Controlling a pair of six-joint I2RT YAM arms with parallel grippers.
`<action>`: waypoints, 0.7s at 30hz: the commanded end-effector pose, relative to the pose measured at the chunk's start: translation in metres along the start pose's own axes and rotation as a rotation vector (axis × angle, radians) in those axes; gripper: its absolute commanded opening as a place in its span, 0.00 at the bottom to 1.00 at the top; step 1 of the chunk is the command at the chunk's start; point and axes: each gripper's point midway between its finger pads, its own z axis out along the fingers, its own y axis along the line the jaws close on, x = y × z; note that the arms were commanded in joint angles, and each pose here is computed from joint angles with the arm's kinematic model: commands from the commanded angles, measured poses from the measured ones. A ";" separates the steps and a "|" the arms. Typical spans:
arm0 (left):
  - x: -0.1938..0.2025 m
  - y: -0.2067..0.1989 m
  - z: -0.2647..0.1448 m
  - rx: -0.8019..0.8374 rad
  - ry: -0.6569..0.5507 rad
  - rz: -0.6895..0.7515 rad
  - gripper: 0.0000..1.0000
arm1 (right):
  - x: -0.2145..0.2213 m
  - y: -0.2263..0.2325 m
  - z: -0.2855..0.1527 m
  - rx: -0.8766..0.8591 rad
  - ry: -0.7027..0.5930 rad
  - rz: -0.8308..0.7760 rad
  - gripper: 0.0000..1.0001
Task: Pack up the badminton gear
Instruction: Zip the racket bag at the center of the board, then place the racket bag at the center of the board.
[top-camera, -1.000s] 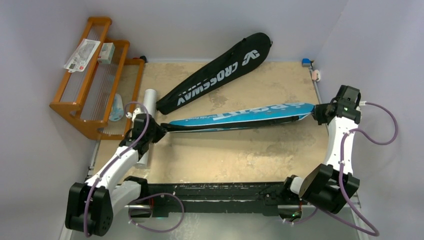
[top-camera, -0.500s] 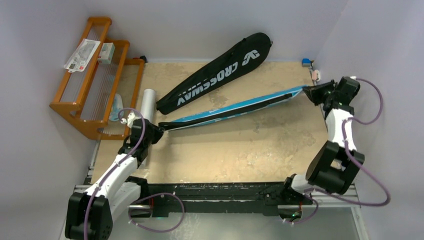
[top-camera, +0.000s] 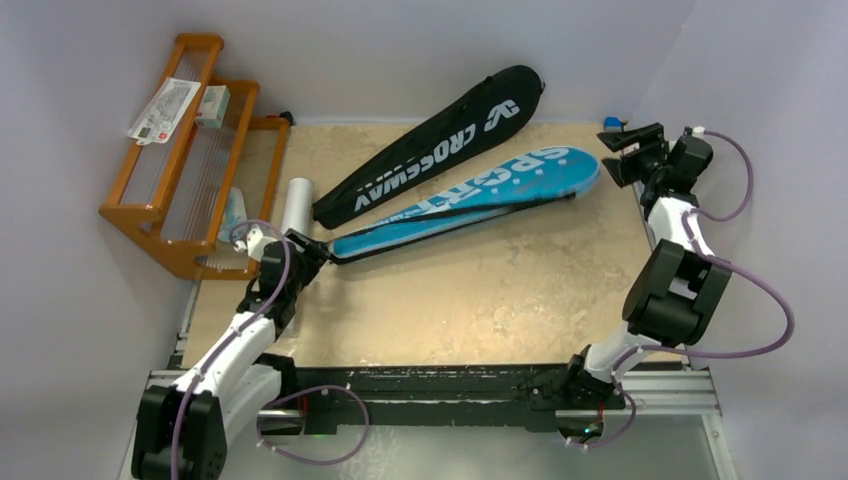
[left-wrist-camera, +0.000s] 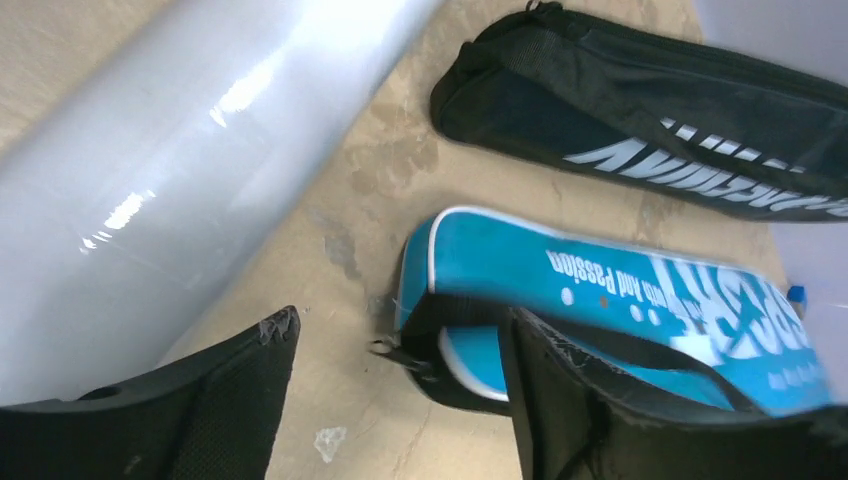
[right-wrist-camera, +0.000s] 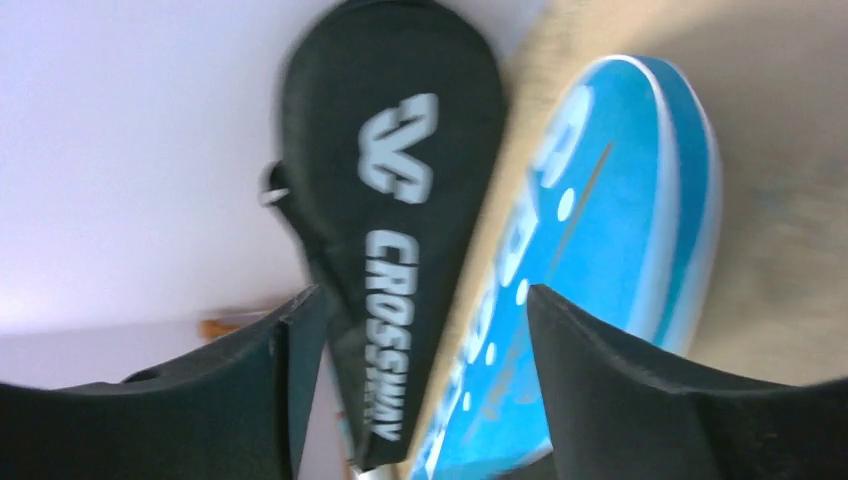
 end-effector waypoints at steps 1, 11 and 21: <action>0.012 -0.017 0.003 0.056 0.089 0.025 0.76 | 0.001 -0.043 -0.010 0.186 -0.021 -0.014 0.85; -0.034 -0.044 -0.037 0.177 -0.093 0.042 0.75 | 0.030 -0.022 -0.044 0.183 -0.023 -0.191 0.83; -0.018 -0.141 -0.072 0.658 -0.105 0.402 0.84 | 0.119 0.058 -0.070 -0.098 -0.062 -0.646 0.88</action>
